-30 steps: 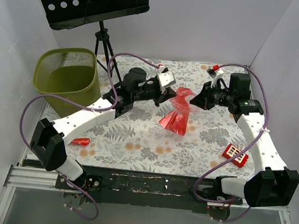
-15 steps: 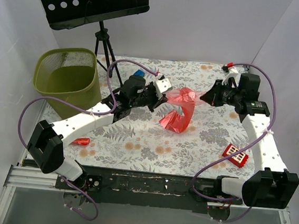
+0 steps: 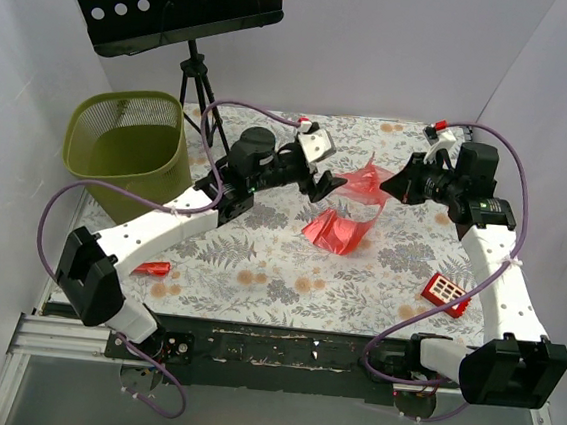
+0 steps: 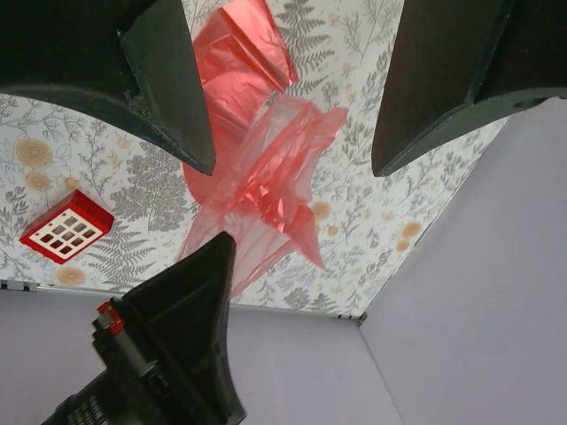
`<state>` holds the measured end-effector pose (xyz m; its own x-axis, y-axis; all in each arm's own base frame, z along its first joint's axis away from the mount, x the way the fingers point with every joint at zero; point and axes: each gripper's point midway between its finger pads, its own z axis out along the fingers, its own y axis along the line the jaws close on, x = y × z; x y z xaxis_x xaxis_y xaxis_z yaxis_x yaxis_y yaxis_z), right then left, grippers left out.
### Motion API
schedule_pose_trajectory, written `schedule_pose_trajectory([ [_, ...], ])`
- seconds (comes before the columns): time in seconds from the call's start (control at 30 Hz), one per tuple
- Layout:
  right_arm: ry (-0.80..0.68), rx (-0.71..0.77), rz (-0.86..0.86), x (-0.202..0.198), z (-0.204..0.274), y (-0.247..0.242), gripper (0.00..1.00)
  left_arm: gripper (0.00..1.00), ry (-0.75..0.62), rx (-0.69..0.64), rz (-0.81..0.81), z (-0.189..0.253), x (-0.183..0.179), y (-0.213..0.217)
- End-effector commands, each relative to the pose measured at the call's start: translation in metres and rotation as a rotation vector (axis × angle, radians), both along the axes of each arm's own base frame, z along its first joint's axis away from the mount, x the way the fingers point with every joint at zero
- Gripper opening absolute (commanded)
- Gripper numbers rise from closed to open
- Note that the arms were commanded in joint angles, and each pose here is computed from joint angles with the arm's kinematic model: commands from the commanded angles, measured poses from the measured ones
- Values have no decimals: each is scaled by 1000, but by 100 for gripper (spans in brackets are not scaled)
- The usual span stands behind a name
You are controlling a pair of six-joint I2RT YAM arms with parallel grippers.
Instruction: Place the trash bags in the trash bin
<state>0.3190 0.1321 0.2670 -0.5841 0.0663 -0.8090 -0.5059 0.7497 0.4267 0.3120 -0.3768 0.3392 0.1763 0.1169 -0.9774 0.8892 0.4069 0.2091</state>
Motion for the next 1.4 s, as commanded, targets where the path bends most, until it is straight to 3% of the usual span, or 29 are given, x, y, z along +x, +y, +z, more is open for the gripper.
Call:
schedule_pose_trajectory([
  [0.0, -44, 24, 16, -4, 13, 4, 1, 72, -68, 7, -79, 1, -5, -27],
  [0.07, -52, 30, 29, -5, 16, 5, 1, 77, -62, 29, -75, -13, 1, -38],
  [0.43, -106, -21, 132, -31, 14, 12, 1, 76, -2, -42, 52, -40, 58, -78],
  [0.6, -113, -71, 83, -31, 12, 3, 1, 75, 179, -87, -67, -52, 48, -84],
  [0.73, -139, -113, 89, -32, 10, -1, 1, 77, 208, -72, -210, -44, 14, -78],
  [0.9, -141, -122, 108, -34, 8, -1, 1, 82, 215, -107, -244, -24, -1, -65],
  [1.27, -147, -94, 177, -40, 17, 8, 1, 81, 208, -65, -45, -74, 72, -98],
  [1.37, -163, -119, 154, -37, 22, 4, 1, 81, 179, -57, 96, -83, 96, -86],
])
